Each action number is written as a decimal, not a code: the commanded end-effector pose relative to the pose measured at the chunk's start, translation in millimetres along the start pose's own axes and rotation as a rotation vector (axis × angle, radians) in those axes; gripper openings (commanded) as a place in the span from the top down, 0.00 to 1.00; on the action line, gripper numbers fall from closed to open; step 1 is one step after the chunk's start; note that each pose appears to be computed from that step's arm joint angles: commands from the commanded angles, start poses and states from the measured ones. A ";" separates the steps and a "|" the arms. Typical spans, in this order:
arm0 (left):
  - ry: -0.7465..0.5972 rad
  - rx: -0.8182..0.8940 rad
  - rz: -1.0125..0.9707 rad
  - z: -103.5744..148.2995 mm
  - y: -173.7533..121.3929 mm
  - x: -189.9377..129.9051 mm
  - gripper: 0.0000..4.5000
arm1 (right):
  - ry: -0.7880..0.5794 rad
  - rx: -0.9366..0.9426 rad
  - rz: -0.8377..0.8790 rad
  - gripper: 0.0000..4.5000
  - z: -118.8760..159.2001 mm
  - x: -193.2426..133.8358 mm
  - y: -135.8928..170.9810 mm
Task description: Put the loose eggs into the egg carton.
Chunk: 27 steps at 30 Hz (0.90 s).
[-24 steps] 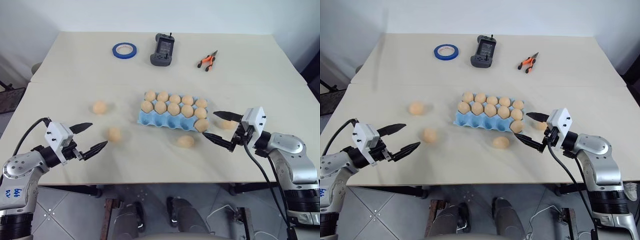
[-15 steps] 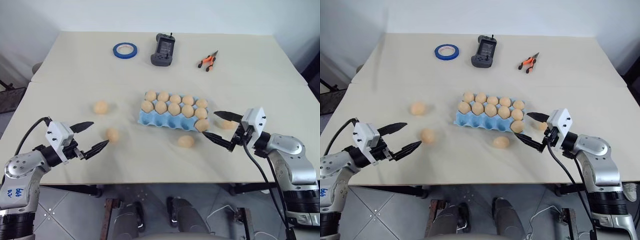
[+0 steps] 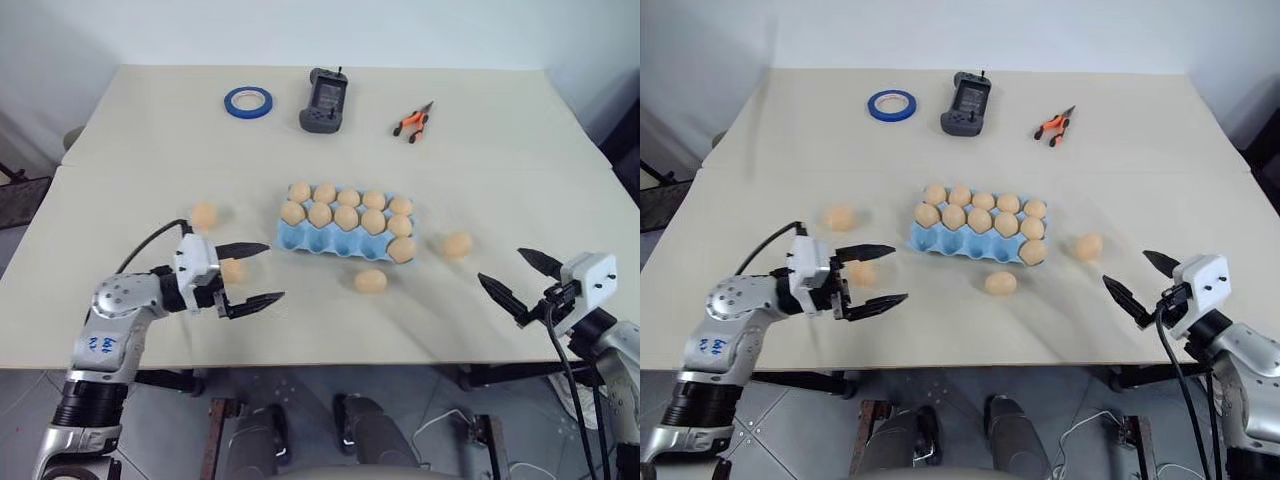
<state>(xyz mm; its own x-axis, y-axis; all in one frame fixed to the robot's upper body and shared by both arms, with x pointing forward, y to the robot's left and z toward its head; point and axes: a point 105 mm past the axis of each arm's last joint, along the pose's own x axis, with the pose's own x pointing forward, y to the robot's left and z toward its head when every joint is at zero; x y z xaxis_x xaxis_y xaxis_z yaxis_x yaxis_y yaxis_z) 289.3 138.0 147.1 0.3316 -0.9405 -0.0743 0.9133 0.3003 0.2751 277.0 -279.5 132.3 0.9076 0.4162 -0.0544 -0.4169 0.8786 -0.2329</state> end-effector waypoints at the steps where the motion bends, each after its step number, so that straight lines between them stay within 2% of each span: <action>1: -0.015 0.036 -0.024 6.4 0.3 4.4 0.01 | -0.034 -0.036 0.007 0.00 11.9 6.6 1.2; 5: -0.024 0.039 -0.036 7.9 -1.1 7.7 0.01 | -0.007 -0.073 0.071 0.00 14.6 31.6 5.6; 12: -0.020 0.046 -0.030 6.8 -3.9 7.5 0.01 | 0.041 -0.015 0.079 0.00 6.1 85.3 -4.4; 17: -0.020 0.044 -0.013 6.0 -5.4 5.1 0.01 | 0.068 0.008 0.084 0.00 -6.4 101.8 -7.6; 23: -0.024 0.048 0.005 7.3 -3.6 3.7 0.00 | 0.064 0.001 0.091 0.45 -12.7 102.2 -7.9; 24: -0.025 0.049 0.011 7.7 -3.0 3.1 0.00 | 0.050 0.001 0.100 0.49 -9.9 101.5 -6.6; 27: -0.039 0.048 0.037 10.1 0.7 0.3 0.00 | -0.047 -0.008 0.151 0.49 15.4 103.1 2.6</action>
<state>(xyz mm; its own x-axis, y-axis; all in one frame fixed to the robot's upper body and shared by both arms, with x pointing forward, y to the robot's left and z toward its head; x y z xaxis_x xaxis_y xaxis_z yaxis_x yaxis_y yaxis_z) 289.8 134.7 142.1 0.3475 -0.9356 -0.0622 0.9094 0.3201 0.2656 370.2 -239.1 110.9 0.8468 0.5100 -0.1510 -0.5315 0.8230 -0.2004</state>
